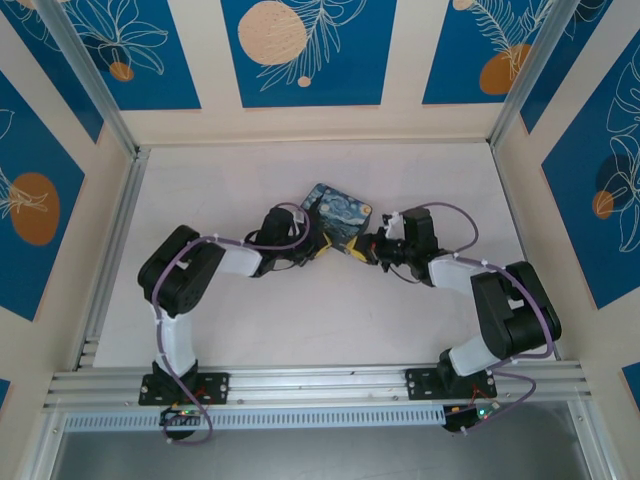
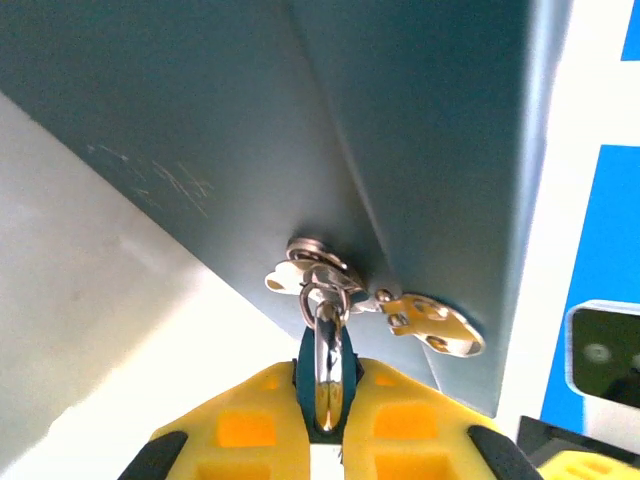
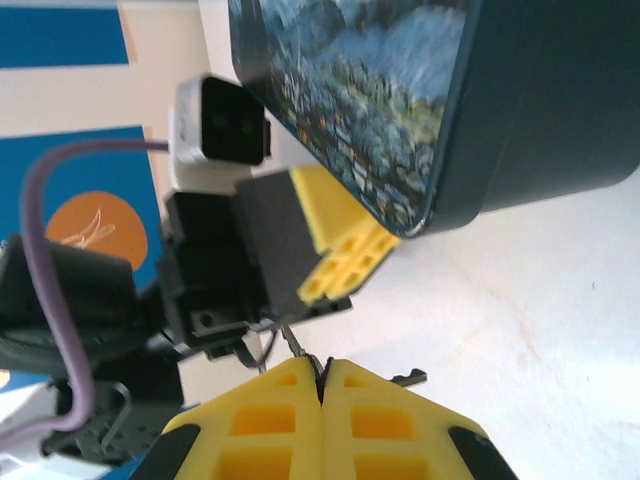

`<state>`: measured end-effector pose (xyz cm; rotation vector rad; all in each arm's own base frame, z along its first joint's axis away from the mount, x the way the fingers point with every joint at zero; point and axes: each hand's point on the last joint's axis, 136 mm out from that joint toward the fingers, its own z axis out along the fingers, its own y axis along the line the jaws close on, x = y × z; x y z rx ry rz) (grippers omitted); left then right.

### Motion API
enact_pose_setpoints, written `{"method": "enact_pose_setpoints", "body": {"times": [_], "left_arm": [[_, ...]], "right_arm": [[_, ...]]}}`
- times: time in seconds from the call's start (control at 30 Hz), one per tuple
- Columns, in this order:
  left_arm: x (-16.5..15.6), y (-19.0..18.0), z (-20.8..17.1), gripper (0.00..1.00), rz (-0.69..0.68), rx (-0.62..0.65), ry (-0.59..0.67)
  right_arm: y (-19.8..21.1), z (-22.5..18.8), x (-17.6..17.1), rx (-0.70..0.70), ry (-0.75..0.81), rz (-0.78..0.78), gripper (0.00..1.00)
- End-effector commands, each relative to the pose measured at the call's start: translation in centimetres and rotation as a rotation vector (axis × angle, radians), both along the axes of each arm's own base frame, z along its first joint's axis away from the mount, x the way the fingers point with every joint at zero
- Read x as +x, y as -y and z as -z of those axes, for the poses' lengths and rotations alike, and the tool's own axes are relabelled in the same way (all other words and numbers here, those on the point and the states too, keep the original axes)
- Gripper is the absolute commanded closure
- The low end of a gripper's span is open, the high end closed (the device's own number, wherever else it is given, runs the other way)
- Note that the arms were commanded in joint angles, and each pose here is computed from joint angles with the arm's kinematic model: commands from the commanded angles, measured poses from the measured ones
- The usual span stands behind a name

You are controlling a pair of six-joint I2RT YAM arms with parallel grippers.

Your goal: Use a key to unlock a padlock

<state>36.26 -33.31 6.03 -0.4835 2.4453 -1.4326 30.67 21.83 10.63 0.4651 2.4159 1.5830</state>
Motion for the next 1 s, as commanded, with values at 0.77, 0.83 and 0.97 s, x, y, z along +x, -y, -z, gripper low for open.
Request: {"method": "enact_pose_setpoints", "body": {"times": [0.77, 0.83, 0.97], "left_arm": [[0.6, -0.2, -5.0, 1.00, -0.097, -0.135, -0.010], [0.6, -0.2, -4.9, 1.00, -0.120, -0.150, -0.011], [0.5, -0.1, -5.1, 1.00, -0.150, -0.175, -0.007]], "right_arm": [[-1.0, 3.3, -1.9, 0.029, -0.154, 0.290, 1.00], [-1.0, 3.3, -1.8, 0.032, -0.164, 0.328, 1.00], [-1.0, 3.1, -1.3, 0.036, -0.165, 0.371, 1.00]]}}
